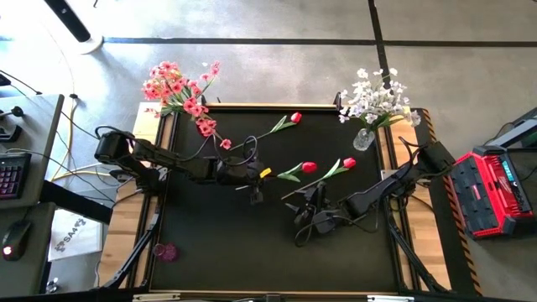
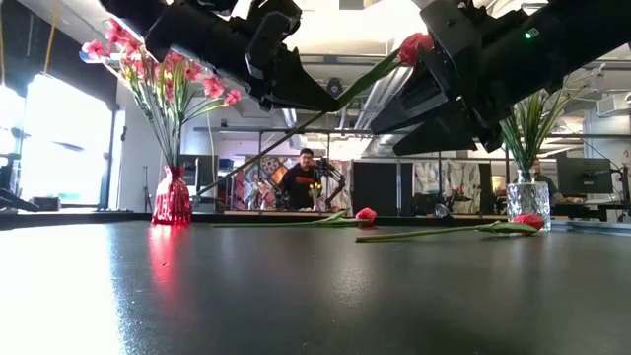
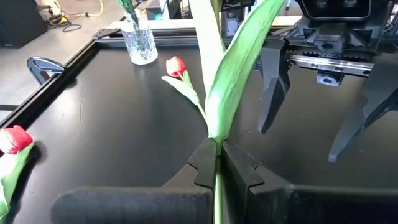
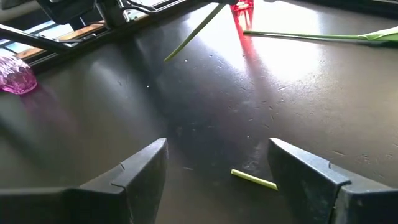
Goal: Sort flowers into vase by color
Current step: Put the center red flower into the violet vase
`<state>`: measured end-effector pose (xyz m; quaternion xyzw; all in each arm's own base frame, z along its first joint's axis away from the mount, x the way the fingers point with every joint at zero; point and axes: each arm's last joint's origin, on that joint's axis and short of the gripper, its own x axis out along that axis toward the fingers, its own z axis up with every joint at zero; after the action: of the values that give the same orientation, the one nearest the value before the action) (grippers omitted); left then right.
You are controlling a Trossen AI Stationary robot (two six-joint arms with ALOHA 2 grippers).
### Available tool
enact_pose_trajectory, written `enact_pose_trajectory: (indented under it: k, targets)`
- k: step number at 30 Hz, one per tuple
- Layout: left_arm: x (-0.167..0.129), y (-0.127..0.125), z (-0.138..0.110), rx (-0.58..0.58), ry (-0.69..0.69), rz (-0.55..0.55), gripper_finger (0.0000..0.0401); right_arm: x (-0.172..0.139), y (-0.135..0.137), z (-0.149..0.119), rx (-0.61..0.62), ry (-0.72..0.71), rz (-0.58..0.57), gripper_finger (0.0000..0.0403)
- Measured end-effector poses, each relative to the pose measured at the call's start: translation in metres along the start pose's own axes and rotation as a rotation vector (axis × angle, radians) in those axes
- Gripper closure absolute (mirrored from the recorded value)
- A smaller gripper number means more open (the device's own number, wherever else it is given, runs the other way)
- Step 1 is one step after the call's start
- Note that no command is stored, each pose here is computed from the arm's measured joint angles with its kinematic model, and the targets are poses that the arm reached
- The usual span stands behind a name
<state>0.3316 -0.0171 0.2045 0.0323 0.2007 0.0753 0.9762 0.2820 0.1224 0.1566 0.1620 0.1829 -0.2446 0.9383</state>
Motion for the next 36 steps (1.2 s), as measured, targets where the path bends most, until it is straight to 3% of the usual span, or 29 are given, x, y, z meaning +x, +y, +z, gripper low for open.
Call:
enact_pose_trajectory:
  k: [23, 36]
  targets:
    - [0.0001, 0.0021, -0.0043, -0.002, 0.043, 0.038, 0.0401, -0.0001, -0.0011, -0.0008, 0.000, 0.001, -0.014, 0.0140]
    - [0.0004, 0.0039, -0.0064, -0.007, 0.063, 0.063, 0.0401, 0.0013, -0.0022, -0.0026, 0.000, 0.071, 0.029, 0.0140]
